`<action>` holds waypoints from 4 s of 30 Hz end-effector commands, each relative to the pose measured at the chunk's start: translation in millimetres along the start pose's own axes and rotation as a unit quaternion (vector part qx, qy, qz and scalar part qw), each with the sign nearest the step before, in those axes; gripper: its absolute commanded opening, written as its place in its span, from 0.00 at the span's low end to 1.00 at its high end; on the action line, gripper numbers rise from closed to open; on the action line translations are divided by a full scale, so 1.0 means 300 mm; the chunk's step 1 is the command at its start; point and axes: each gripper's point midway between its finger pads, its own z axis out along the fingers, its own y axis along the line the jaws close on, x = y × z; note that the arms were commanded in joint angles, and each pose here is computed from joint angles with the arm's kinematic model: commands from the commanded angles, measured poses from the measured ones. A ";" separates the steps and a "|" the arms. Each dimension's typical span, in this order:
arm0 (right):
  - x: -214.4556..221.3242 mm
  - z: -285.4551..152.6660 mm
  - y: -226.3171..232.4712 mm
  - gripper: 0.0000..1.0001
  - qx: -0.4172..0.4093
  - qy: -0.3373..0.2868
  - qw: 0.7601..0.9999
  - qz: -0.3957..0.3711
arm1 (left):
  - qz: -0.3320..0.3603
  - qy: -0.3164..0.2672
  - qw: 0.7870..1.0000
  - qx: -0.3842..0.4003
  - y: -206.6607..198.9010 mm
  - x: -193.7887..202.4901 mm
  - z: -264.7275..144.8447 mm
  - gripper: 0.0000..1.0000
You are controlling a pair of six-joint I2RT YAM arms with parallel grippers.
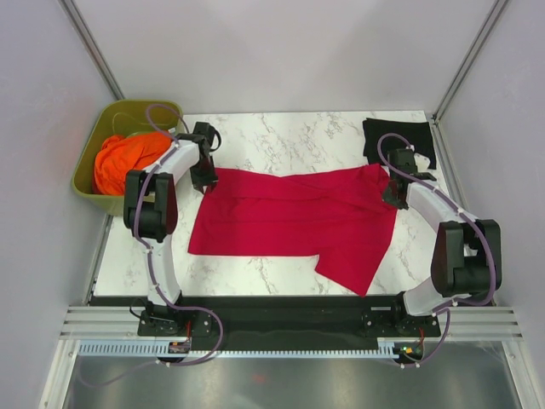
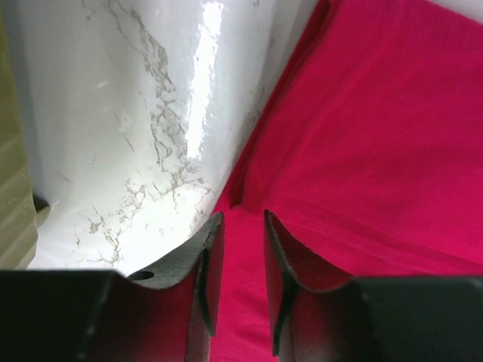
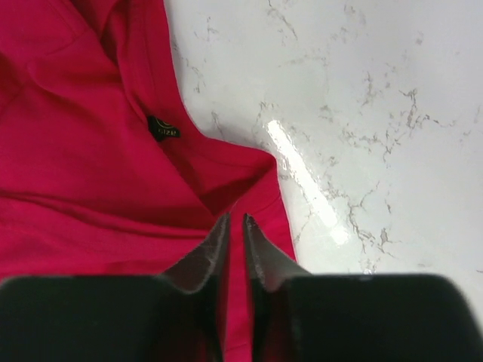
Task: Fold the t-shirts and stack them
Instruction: Fold the tshirt
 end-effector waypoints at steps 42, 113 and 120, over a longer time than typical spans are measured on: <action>-0.171 0.046 0.441 0.37 -0.249 -0.011 0.967 -0.052 | -0.003 -0.108 0.989 0.104 -0.124 -0.364 -0.178 0.40; 0.316 -0.197 0.472 0.48 -0.294 0.066 0.919 -0.254 | 0.083 -0.102 0.937 0.323 -0.426 0.141 -0.564 0.43; 0.186 -0.187 0.348 0.45 -0.169 -0.010 0.974 -0.149 | 0.031 -0.081 0.908 0.410 -0.613 0.175 -0.599 0.44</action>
